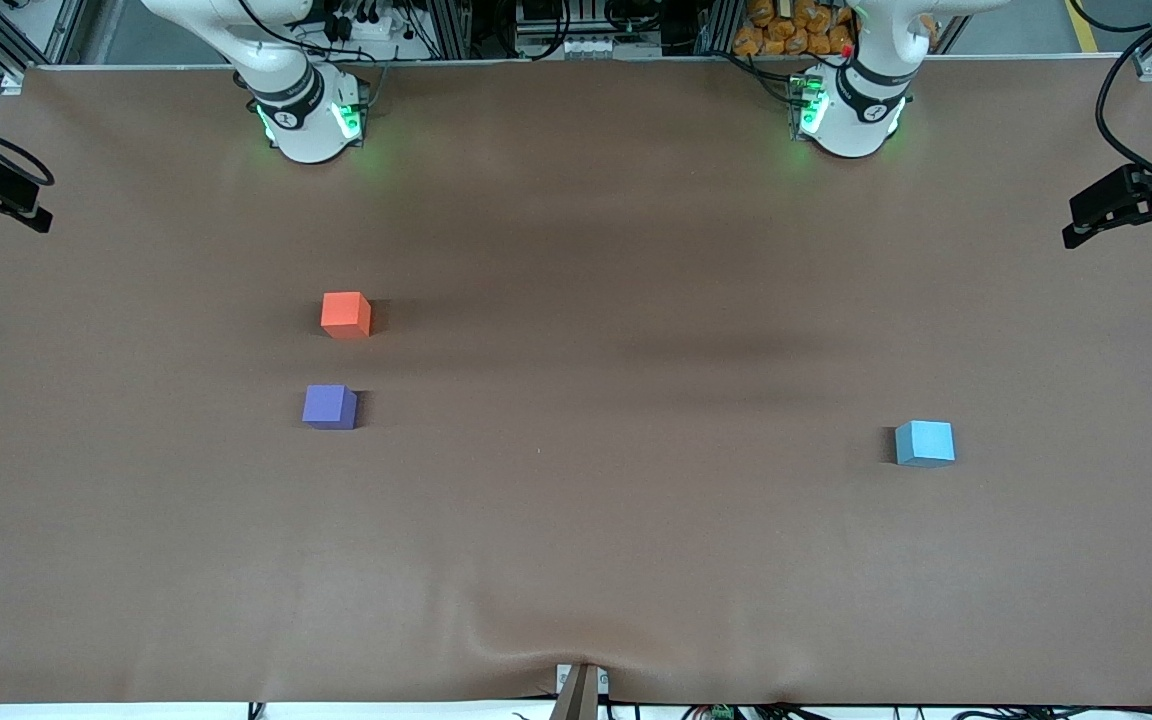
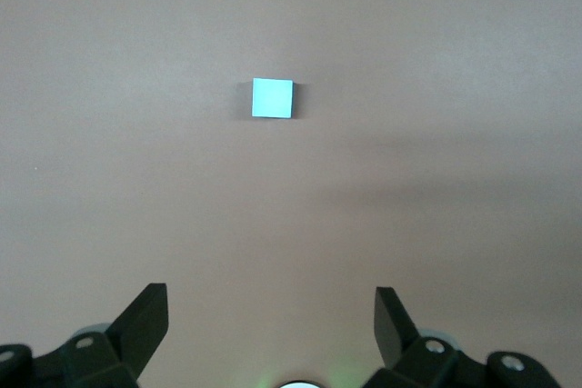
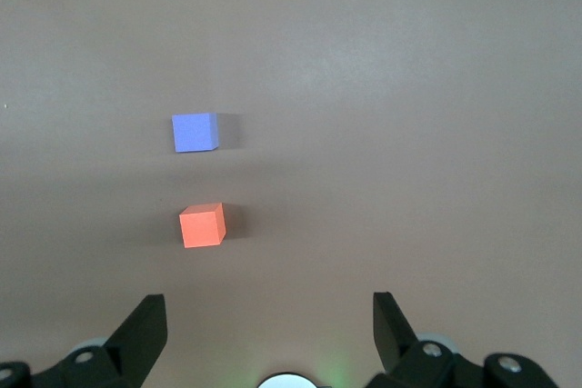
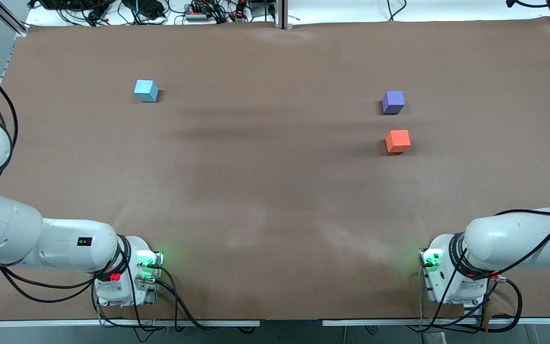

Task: Place blue block between orange and purple blocks

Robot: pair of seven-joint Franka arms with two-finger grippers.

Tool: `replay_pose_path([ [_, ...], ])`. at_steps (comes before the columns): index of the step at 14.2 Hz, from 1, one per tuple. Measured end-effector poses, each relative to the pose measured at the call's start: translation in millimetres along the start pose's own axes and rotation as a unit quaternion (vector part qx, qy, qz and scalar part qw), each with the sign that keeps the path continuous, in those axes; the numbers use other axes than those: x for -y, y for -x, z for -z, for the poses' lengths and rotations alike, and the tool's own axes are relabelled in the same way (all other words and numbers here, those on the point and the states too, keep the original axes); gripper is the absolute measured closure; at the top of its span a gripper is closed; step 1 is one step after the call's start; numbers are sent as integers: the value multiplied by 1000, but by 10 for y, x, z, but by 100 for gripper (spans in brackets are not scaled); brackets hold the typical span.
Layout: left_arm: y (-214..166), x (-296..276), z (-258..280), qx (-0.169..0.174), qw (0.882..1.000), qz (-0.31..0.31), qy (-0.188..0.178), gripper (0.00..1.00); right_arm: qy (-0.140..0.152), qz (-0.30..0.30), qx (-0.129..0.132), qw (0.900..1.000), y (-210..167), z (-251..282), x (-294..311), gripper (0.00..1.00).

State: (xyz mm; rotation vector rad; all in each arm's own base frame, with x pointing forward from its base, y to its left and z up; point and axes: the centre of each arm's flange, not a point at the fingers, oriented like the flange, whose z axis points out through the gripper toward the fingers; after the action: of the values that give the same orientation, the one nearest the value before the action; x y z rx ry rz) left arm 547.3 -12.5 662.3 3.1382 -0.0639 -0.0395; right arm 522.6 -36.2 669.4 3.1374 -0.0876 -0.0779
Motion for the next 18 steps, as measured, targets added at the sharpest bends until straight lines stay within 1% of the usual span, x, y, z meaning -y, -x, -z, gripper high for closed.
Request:
replay_pose_path([
  [5,0,-4,-9,1,1000,0,0,0,0,0,0,1000,0,0,0,0],
  [6,1,-2,-29,5,1000,0,0,0,0,0,0,1000,0,0,0,0],
  [8,-1,21,-162,27,1000,9,0,0,0,0,0,1000,0,0,-1,0],
  [11,-127,108,-669,74,997,27,0,0,0,0,0,1000,0,0,-2,0],
  [13,-289,152,-1107,87,996,31,0,0,0,0,0,1000,0,0,-3,0],
  [15,-424,191,-1561,84,996,34,0,0,0,0,0,1000,0,0,-3,0],
  [18,-576,214,-2199,66,997,35,-1,0,0,0,0,1000,0,0,-4,0],
])
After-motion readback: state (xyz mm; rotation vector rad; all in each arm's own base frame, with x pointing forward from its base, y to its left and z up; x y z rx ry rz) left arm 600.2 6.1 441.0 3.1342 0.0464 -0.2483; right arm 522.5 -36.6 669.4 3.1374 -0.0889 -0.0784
